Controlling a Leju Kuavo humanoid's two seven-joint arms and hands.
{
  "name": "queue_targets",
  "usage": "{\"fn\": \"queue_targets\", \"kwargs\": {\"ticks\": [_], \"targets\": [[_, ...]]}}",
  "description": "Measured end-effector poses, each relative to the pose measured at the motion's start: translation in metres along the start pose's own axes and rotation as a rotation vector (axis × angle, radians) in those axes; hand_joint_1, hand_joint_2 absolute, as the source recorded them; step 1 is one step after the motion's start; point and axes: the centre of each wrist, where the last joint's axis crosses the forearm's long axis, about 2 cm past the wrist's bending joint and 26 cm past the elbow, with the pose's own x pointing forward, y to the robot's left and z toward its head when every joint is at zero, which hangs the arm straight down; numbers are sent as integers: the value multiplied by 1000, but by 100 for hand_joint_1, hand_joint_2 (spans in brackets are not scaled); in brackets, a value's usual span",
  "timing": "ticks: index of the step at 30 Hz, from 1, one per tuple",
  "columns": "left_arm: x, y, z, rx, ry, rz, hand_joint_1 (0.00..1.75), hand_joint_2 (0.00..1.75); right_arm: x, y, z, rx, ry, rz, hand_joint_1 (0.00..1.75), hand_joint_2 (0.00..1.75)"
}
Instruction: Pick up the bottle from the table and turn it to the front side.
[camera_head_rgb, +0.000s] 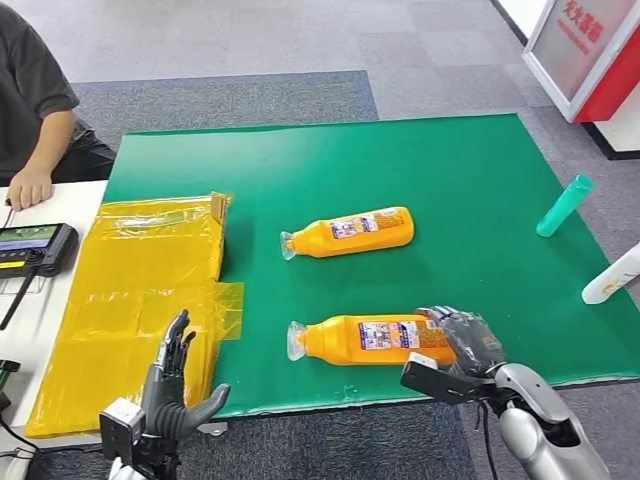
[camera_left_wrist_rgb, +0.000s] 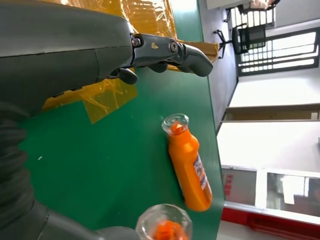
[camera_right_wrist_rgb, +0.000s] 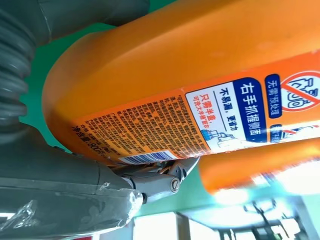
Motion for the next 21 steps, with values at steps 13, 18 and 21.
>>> {"fn": "queue_targets", "kwargs": {"ticks": [13, 18, 21], "targets": [[9, -22, -44, -71, -28, 72, 0, 175, 67, 3, -12, -291, -213, -277, 175, 175], [14, -33, -58, -144, -51, 100, 0, 175, 82, 3, -21, -336, -262, -378, 175, 175], [19, -39, -72, -195, -74, 124, 0, 175, 92, 4, -29, -356, -294, -445, 175, 175]]}}
